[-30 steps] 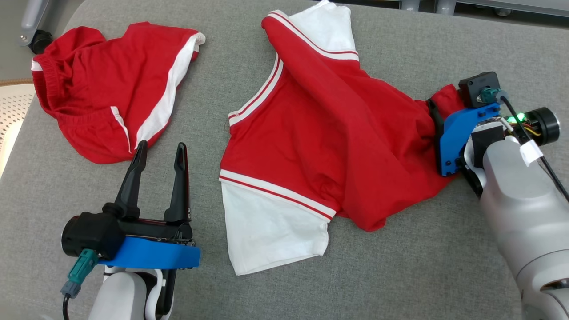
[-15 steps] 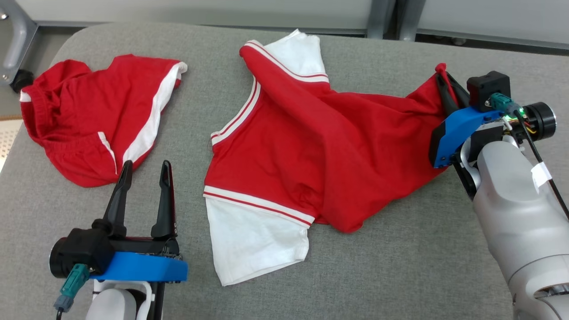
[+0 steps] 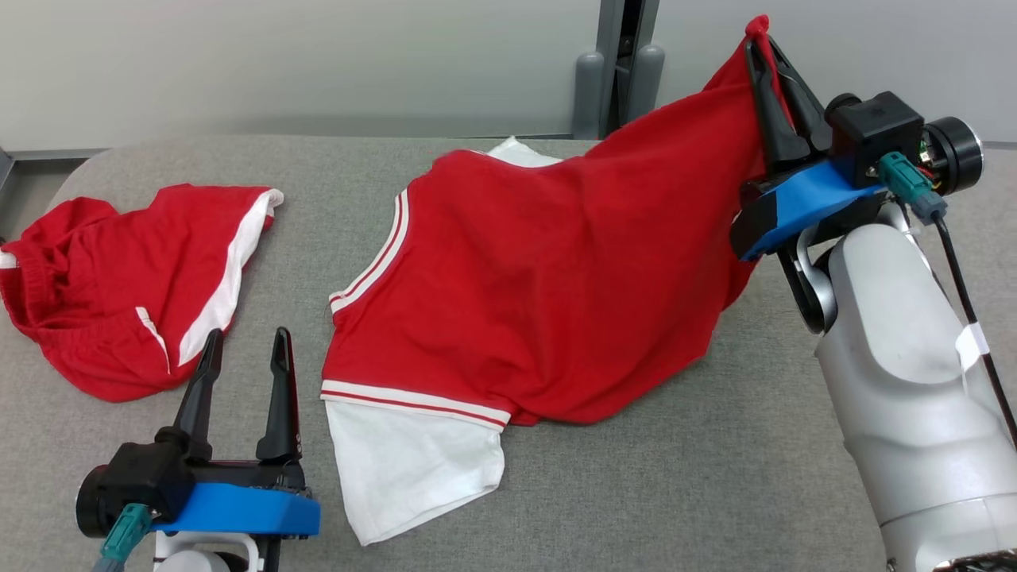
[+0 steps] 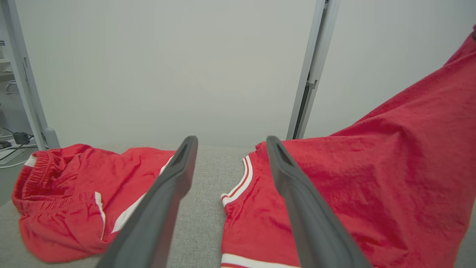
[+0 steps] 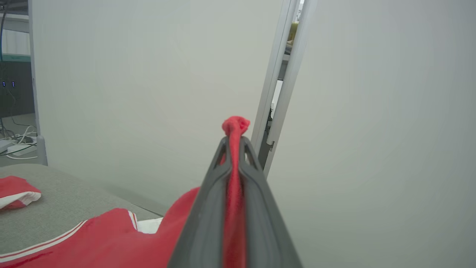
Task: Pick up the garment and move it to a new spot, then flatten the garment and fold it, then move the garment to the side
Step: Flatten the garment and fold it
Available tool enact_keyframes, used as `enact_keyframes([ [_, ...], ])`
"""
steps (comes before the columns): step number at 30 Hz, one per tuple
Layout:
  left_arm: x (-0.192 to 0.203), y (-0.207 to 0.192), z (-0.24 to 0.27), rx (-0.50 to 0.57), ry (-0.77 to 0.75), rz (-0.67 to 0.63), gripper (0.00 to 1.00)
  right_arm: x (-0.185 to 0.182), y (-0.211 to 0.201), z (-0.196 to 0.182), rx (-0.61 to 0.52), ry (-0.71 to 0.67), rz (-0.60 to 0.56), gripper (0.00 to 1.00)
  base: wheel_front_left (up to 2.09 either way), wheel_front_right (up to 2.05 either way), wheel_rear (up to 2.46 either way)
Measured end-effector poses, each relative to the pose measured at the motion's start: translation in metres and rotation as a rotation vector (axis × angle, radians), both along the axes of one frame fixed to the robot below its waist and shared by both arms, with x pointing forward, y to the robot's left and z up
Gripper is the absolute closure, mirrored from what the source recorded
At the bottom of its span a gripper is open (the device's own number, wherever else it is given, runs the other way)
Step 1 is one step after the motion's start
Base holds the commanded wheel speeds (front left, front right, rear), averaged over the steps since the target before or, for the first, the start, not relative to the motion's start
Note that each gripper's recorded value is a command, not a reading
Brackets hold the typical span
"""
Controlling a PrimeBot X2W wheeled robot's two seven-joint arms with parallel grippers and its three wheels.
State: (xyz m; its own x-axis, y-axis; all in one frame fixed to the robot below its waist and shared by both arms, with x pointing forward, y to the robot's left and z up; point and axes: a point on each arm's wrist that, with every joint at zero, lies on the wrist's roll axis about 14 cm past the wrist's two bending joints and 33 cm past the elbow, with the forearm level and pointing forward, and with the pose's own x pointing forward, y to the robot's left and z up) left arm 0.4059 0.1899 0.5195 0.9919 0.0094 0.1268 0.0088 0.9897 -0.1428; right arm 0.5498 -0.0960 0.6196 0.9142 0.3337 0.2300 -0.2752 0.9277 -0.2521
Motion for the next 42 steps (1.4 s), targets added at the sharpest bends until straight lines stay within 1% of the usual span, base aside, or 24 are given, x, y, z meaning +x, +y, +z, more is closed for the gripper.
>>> enact_keyframes([
  [6,-0.002,-0.002,0.001,0.000,-0.004,-0.008,0.00,-0.021,0.002,0.039,0.030,-0.114,0.009,1.00,0.00,0.00,0.00],
  [9,-0.001,-0.004,0.001,0.003,-0.005,-0.012,0.00,-0.030,0.003,0.046,0.030,-0.124,0.009,1.00,0.00,0.00,0.00],
  [16,0.002,-0.006,-0.002,-0.004,0.003,-0.019,0.00,-0.039,-0.002,0.046,0.016,-0.109,-0.009,1.00,0.00,0.00,0.00],
  [25,0.008,-0.006,-0.004,-0.009,0.006,-0.019,0.00,-0.035,-0.003,0.040,0.001,-0.093,-0.009,1.00,0.00,0.00,0.00],
  [32,0.016,-0.006,-0.006,-0.011,0.009,-0.021,0.00,-0.008,0.005,0.024,-0.040,-0.051,0.007,1.00,0.00,0.00,0.00],
  [37,0.024,-0.006,-0.006,-0.016,0.007,-0.026,0.00,0.024,0.018,0.013,-0.073,-0.024,0.026,1.00,0.00,0.00,0.00],
  [42,0.030,-0.004,-0.006,-0.024,0.009,-0.025,0.00,0.059,0.042,-0.002,-0.120,0.007,0.066,1.00,0.00,0.00,0.00],
])
